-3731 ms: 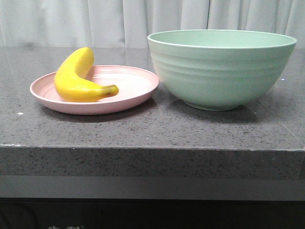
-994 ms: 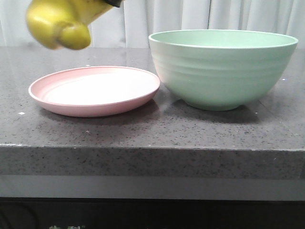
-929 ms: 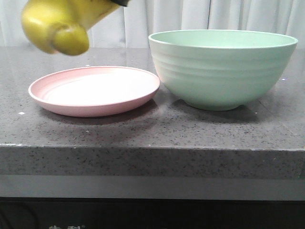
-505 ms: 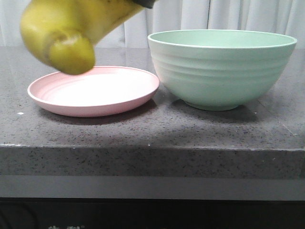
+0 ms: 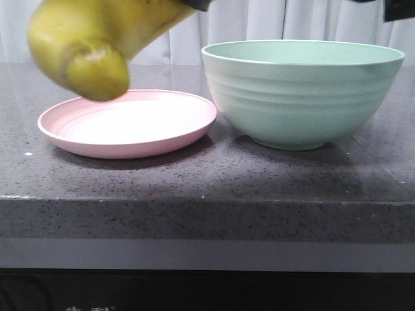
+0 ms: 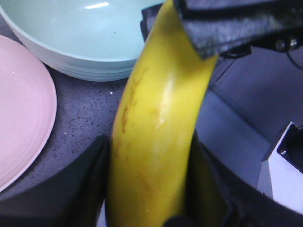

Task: Transfer banana from pink plate to green bowl

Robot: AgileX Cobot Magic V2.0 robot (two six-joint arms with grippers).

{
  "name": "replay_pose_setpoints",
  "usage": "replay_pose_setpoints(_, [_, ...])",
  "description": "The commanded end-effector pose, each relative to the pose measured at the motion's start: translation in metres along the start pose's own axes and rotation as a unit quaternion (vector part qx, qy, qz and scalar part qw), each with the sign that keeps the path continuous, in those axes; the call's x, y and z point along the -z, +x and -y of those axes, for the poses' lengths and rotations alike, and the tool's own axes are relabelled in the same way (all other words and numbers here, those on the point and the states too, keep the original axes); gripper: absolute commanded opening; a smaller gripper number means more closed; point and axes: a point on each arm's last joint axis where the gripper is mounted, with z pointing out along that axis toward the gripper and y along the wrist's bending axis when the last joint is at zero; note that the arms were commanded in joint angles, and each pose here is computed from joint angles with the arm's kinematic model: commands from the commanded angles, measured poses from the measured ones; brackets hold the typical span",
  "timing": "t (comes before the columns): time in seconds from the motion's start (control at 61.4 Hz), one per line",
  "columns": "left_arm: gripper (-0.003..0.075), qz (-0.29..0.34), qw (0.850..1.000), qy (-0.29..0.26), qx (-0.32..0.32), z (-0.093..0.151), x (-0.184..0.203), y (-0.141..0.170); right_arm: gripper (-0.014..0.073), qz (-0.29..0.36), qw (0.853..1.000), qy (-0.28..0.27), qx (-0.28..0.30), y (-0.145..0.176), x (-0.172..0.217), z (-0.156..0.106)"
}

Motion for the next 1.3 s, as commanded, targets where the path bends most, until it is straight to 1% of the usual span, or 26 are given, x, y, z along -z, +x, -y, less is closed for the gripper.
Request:
replay_pose_setpoints(0.0, [0.0126, 0.068, 0.998, 0.014, -0.002, 0.006, 0.014, -0.016, 0.0554, -0.010, 0.999, -0.047, 0.001, -0.002, 0.001, -0.018])
replay_pose_setpoints(0.081, [0.0126, 0.068, 0.998, 0.014, -0.002, 0.006, 0.014, -0.016, 0.0471, -0.011, 0.999, -0.047, 0.001, -0.002, 0.001, -0.018])
replay_pose_setpoints(0.114, [0.0129, 0.068, 0.998, 0.014, -0.003, 0.006, 0.014, -0.016, 0.0405, -0.011, 0.999, -0.047, 0.001, -0.002, 0.001, -0.018])
replay_pose_setpoints(0.13, [0.0130, 0.068, 0.998, 0.014, -0.003, 0.006, 0.014, -0.016, 0.0339, -0.012, 0.999, -0.048, 0.001, -0.001, 0.001, -0.018])
replay_pose_setpoints(0.179, [0.0130, 0.068, 0.998, 0.014, -0.003, 0.006, 0.014, -0.016, 0.0269, -0.015, 0.999, -0.050, 0.001, -0.001, 0.001, -0.018])
replay_pose_setpoints(0.244, [0.0132, 0.068, 0.998, 0.014, -0.003, 0.006, 0.014, -0.016, 0.0207, -0.017, 0.998, -0.052, 0.001, 0.000, 0.001, -0.019])
replay_pose_setpoints(0.326, [0.0165, 0.068, 0.998, 0.014, -0.003, 0.006, 0.014, -0.016, 0.0190, -0.017, 0.998, -0.052, 0.008, 0.000, 0.001, -0.019])
replay_pose_setpoints(0.391, [0.0246, 0.068, 0.998, 0.014, -0.003, 0.006, 0.014, -0.016, 0.0191, -0.015, 0.998, -0.049, 0.018, -0.001, 0.001, -0.018])
replay_pose_setpoints(0.472, [0.0398, 0.069, 0.998, 0.010, -0.008, 0.005, 0.014, -0.016, 0.0191, -0.013, 0.998, -0.044, 0.032, -0.002, 0.000, -0.017])
replay_pose_setpoints(0.489, [0.0443, 0.069, 0.998, 0.010, -0.008, 0.005, 0.014, -0.016, 0.0191, -0.012, 0.998, -0.043, 0.035, -0.002, 0.000, -0.017])
replay_pose_setpoints(0.554, [0.0555, 0.069, 0.998, 0.009, -0.010, 0.005, 0.014, -0.016, 0.0191, -0.014, 0.998, -0.037, 0.055, -0.004, -0.003, -0.017])
replay_pose_setpoints(0.603, [0.0626, 0.069, 0.998, 0.009, -0.010, 0.005, 0.014, -0.016, 0.0191, -0.016, 0.997, -0.030, 0.071, -0.006, -0.005, -0.017])
replay_pose_setpoints(0.652, [0.0661, 0.069, 0.998, 0.009, -0.009, 0.005, 0.014, -0.016, 0.0191, -0.018, 0.995, -0.020, 0.094, -0.012, -0.007, -0.017])
replay_pose_setpoints(0.766, [0.0662, 0.066, 0.998, 0.009, -0.009, 0.005, 0.015, -0.016, 0.0191, -0.008, 0.989, -0.003, 0.150, -0.032, -0.009, -0.022])
replay_pose_setpoints(0.847, [0.0662, 0.066, 0.998, 0.009, -0.009, 0.005, 0.015, -0.016, 0.0191, 0.015, 0.980, 0.018, 0.198, -0.062, -0.003, -0.027])
replay_pose_setpoints(0.945, [0.0662, 0.066, 0.998, 0.009, -0.009, 0.005, 0.015, -0.016, 0.0191, 0.040, 0.972, 0.039, 0.230, -0.096, 0.007, -0.030])
replay_pose_setpoints(1.026, [0.0662, 0.066, 0.998, 0.009, -0.009, 0.005, 0.015, -0.016, 0.0191, 0.059, 0.961, 0.059, 0.263, -0.126, 0.015, -0.035])
replay_pose_setpoints(1.124, [0.0662, 0.066, 0.998, 0.009, -0.009, 0.005, 0.015, -0.016, 0.0191, 0.058, 0.950, 0.086, 0.296, -0.153, 0.016, -0.033])
replay_pose_setpoints(1.157, [0.0662, 0.066, 0.998, 0.009, -0.009, 0.005, 0.015, -0.016, 0.0191, 0.052, 0.945, 0.100, 0.307, -0.161, 0.013, -0.028])
replay_pose_setpoints(1.206, [0.0662, 0.066, 0.998, 0.009, -0.009, 0.005, 0.015, -0.016, 0.0191, 0.048, 0.936, 0.117, 0.330, -0.171, 0.009, -0.028])
replay_pose_setpoints(1.222, [0.0662, 0.066, 0.998, 0.009, -0.009, 0.005, 0.015, -0.016, 0.0191, 0.040, 0.934, 0.126, 0.332, -0.176, 0.005, -0.021])
replay_pose_setpoints(1.287, [0.0662, 0.066, 0.998, 0.009, -0.009, 0.005, 0.015, -0.016, 0.0191, 0.028, 0.928, 0.139, 0.344, -0.186, -0.006, -0.014])
